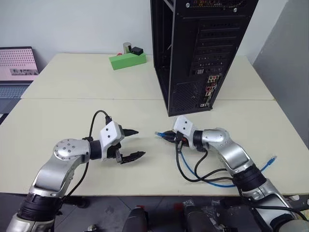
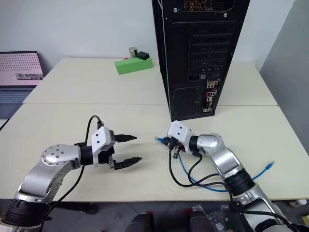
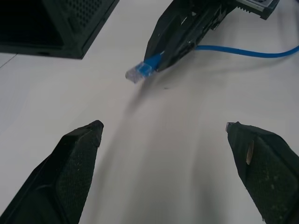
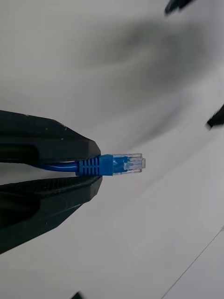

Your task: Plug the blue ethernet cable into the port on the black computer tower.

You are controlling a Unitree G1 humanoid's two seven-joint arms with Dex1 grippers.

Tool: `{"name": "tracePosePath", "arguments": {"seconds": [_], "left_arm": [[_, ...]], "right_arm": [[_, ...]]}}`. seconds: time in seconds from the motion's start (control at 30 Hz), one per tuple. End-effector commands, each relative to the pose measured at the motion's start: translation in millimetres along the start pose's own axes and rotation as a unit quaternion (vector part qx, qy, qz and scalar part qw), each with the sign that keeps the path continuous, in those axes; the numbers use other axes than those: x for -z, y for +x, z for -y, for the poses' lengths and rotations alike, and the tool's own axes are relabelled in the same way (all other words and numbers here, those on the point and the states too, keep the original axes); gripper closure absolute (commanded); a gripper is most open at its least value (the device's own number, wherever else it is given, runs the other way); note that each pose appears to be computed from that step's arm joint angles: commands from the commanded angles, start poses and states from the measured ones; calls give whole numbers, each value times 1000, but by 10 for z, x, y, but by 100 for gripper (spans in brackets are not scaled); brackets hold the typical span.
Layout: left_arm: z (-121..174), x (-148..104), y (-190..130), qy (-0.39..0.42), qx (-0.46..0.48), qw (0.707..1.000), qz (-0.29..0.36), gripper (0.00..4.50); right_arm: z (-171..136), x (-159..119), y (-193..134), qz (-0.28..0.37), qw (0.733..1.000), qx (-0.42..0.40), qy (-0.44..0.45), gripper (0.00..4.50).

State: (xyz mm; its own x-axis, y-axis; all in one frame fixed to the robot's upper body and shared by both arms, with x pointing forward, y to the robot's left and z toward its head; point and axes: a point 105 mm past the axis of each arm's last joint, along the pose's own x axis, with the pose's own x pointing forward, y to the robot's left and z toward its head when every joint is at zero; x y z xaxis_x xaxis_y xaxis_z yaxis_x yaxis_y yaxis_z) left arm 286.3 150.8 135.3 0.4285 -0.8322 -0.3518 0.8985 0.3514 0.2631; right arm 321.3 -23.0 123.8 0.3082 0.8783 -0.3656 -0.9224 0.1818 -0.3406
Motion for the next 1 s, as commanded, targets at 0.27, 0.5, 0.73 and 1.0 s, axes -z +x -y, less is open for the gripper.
{"name": "tracePosePath", "arguments": {"seconds": [0.27,0.5,0.73,1.0], "left_arm": [[29,-145,103,38,57,998,5,0],[23,-129,193,52,72,996,0,69],[3,-137,241,54,73,996,4,221],[-34,-92,262,60,63,996,4,390]], "right_arm": [[-123,-280,-95,10,991,-97,-92,437],[-125,-298,-63,9,991,-95,-97,437],[-113,-301,-34,6,991,-93,-98,437],[-108,-330,10,7,991,-94,-98,437]]}}
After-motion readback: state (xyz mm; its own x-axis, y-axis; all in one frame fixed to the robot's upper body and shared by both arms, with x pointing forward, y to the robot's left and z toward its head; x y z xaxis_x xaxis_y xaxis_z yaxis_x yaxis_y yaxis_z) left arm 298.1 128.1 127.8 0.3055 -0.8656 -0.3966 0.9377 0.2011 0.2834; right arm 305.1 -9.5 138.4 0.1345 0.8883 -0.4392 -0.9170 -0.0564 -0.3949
